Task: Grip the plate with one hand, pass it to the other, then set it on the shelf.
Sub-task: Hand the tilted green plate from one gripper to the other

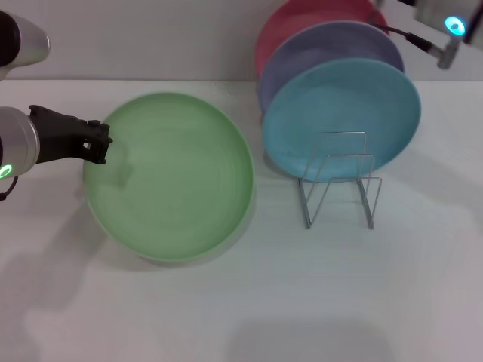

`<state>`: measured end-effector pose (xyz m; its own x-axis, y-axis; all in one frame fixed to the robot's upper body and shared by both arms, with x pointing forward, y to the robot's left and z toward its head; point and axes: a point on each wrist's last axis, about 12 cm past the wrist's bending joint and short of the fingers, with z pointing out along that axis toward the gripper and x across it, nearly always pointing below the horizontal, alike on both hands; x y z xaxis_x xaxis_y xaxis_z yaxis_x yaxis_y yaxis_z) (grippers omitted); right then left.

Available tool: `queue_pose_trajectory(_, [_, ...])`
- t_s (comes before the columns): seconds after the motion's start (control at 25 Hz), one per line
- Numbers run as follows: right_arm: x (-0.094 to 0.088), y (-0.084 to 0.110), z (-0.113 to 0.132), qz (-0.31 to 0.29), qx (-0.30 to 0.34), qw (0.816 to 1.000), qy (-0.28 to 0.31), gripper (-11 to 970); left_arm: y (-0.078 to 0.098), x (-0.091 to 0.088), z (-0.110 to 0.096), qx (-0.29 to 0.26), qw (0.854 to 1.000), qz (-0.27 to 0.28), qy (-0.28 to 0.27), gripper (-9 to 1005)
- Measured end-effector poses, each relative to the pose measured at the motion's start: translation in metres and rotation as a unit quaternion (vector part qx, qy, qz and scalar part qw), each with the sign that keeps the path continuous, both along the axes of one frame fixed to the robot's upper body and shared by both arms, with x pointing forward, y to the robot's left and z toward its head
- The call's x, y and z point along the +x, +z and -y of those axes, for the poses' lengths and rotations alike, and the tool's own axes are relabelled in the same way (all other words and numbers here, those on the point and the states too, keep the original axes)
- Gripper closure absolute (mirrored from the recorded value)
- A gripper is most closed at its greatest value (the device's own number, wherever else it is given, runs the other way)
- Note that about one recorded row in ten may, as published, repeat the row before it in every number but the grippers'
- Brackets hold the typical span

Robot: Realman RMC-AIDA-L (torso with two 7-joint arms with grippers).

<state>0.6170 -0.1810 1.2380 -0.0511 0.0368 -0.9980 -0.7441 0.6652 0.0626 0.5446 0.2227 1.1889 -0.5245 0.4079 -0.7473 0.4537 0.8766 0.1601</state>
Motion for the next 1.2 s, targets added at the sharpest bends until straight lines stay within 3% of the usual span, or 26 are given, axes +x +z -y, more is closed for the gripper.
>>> queue_pose_trajectory(0.16, [-0.002,0.029,-0.032,-0.079,-0.085,0.993,0.018,135,0.001,0.000,0.002,0.000,1.000,0.002,-0.003,964])
queue_pose_trajectory(0.32, [0.001,0.044,-0.056,-0.172,-0.165,0.971,0.031,135,0.002,0.001,0.003,-0.002,1.000,0.004,-0.006,964])
queue_pose_trajectory(0.44, [0.004,0.048,-0.069,-0.201,-0.219,0.954,0.037,136,0.004,0.001,0.004,-0.002,1.000,0.008,-0.007,964])
queue_pose_trajectory(0.68, [0.011,0.043,-0.079,-0.217,-0.264,0.939,0.027,136,0.009,-0.001,0.004,-0.003,1.000,0.016,-0.008,964])
queue_pose_trajectory(1.2, [0.019,0.006,-0.094,-0.230,-0.305,0.924,0.025,135,0.009,-0.002,0.005,-0.005,1.000,0.014,-0.010,964])
